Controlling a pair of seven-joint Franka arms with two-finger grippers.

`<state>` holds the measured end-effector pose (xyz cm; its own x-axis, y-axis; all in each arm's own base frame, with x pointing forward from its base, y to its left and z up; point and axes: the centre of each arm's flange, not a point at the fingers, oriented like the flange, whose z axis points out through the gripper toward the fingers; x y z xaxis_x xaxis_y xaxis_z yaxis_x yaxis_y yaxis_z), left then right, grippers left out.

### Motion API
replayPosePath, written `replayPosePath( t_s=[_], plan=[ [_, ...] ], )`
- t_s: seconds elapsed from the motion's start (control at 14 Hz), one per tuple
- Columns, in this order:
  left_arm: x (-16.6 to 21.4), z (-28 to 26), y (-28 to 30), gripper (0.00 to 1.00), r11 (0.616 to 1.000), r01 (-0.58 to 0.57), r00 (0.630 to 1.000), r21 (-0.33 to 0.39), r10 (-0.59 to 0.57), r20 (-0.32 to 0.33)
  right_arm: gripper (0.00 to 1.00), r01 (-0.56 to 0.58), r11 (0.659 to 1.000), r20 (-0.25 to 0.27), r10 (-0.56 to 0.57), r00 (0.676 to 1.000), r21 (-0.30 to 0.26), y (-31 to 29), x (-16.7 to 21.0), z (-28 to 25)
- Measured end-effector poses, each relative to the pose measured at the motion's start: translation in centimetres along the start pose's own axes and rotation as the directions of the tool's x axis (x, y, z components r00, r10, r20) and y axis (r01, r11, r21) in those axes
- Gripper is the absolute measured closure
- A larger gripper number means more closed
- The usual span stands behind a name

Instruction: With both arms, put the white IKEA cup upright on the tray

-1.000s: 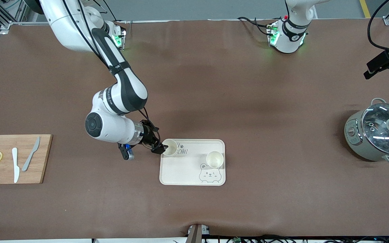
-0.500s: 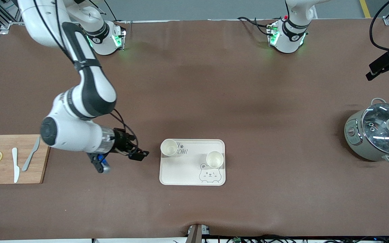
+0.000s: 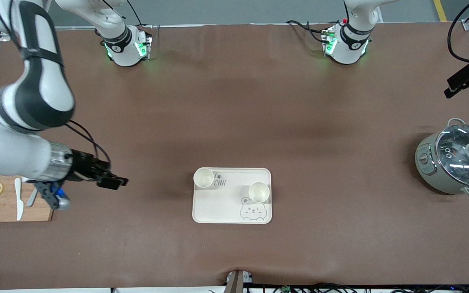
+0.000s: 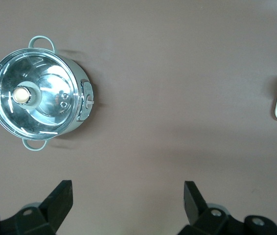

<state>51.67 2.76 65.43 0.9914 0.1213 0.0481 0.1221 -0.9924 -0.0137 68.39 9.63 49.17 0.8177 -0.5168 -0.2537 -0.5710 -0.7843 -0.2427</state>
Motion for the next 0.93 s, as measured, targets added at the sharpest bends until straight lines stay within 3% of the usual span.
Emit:
replayPosePath(
  t_s=[0.07,0.36,0.5,0.71,0.93],
  plan=[
    [0.0,-0.1,-0.1,0.0,1.0,0.002,1.0,0.0,-0.002,-0.002,0.0,0.03,0.999,-0.011,-0.03,0.999,-0.017,1.7,0.3,-2.1],
    [-0.1,-0.1,-0.3,0.0,1.0,0.005,1.0,0.001,-0.005,0.011,0.0,0.219,0.958,-0.062,-0.234,0.97,-0.186,5.3,-2.1,-8.6],
    [-0.3,0.0,-0.3,0.0,1.0,0.006,1.0,0.001,-0.006,0.025,0.0,0.331,0.92,-0.066,-0.351,0.934,-0.209,6.5,-3.4,-11.3],
    [-0.4,0.0,0.0,0.0,1.0,0.0,1.0,0.002,0.0,0.03,0.0,0.485,0.847,-0.029,-0.502,0.864,-0.217,11.9,-2.8,-14.1],
    [-0.5,0.1,0.9,0.0,1.0,-0.019,0.999,0.002,0.019,0.037,0.0,0.524,0.825,0.045,-0.527,0.848,-0.21,14.3,-3.1,-14.2]
  ],
)
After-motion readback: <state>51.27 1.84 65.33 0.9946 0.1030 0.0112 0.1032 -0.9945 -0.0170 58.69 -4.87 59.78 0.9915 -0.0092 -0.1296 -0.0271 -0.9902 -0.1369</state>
